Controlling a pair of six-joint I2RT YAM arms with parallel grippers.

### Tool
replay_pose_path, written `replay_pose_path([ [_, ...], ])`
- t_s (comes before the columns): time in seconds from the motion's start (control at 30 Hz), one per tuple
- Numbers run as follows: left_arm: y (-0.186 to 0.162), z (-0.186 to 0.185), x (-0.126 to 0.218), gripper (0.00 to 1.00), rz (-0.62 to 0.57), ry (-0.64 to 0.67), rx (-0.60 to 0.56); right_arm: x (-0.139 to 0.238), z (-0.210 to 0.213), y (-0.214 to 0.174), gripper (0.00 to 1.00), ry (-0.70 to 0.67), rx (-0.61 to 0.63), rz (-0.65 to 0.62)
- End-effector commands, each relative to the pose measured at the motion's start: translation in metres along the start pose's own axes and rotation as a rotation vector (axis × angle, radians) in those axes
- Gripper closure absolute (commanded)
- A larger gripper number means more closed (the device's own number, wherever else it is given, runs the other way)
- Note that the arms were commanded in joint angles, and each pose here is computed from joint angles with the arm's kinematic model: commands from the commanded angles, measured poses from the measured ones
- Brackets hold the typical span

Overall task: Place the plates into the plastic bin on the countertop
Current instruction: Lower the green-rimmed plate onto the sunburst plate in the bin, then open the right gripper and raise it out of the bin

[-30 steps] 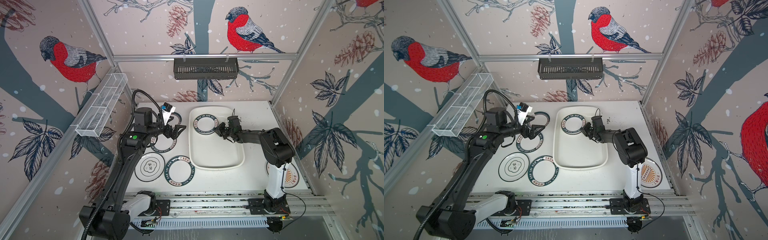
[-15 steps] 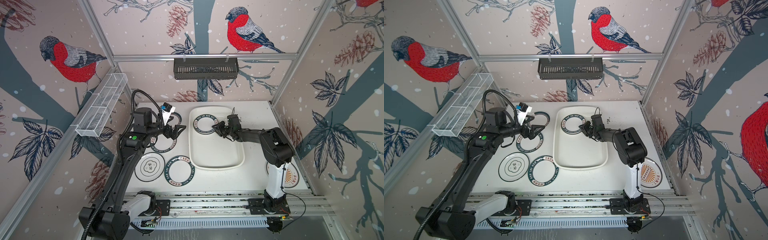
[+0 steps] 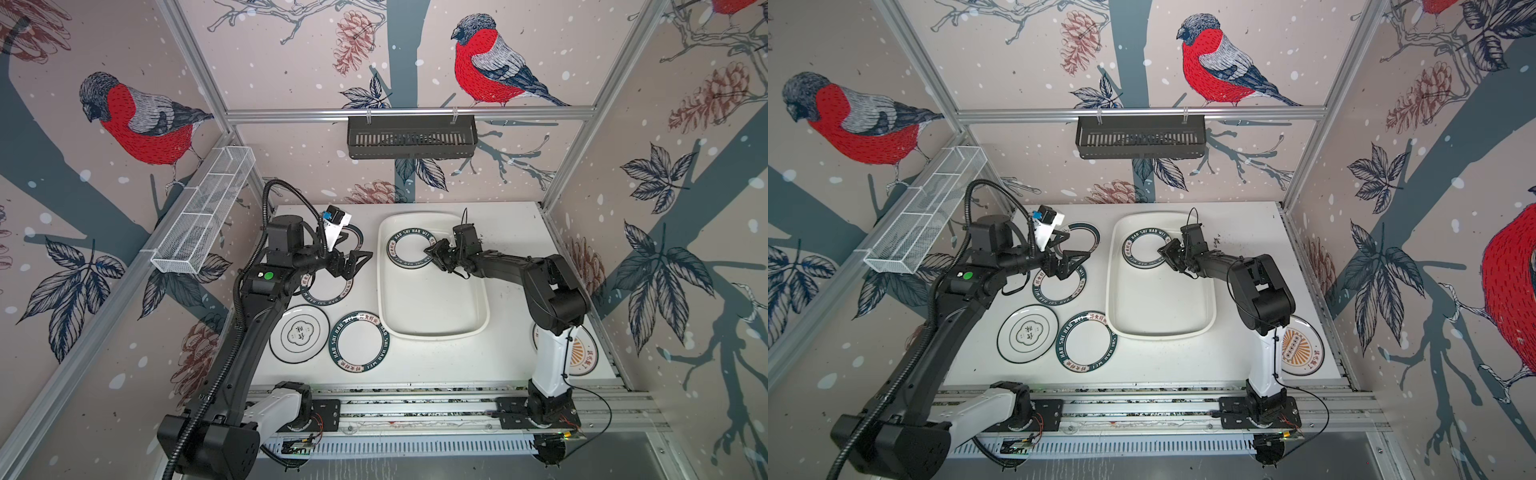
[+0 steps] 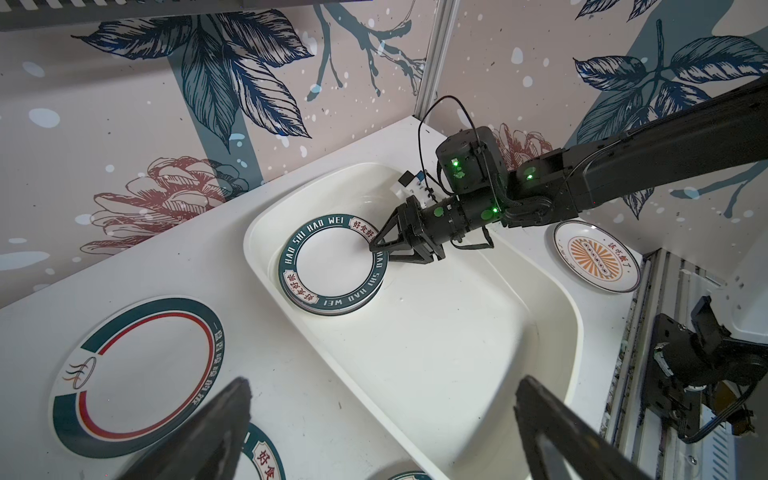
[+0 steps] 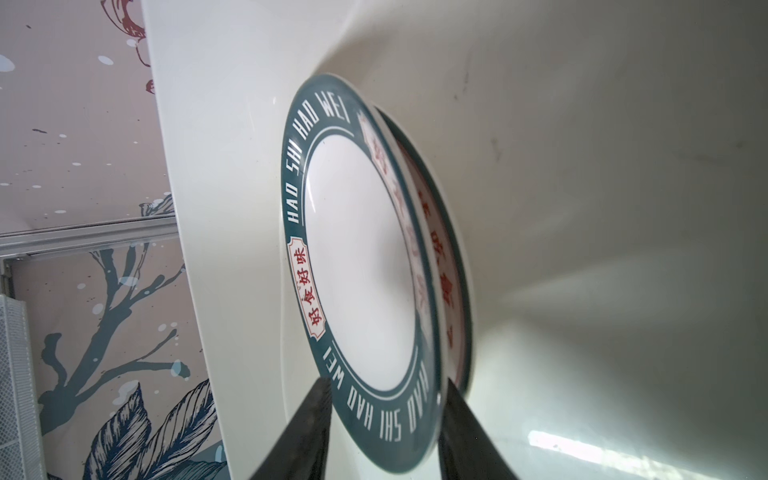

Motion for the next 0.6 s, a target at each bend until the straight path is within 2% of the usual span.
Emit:
replay_pose_path([
  [0.0,-0.0010,-0.0045,0.0020,0.02,0.000,-0.019,-0.018,0.0025,-0.0005,-0.0002,0.56,-0.040,0.035,0.004],
  [0.57,0.0004,-0.0076,0.0045,0.02,-0.010,-0.027,-0.028,0.0010,0.0043,-0.0080,0.54,-0.072,0.062,0.048],
])
Point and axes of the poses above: each gripper's point midway between its finger pads, its own x axis back along the fingers, its own z axis along the line the jaws close on, y = z × x, the point moved 4 cm from there along x, back along the fingers, and after that the axes turned 15 degrees about x, right-handed, at the moved point
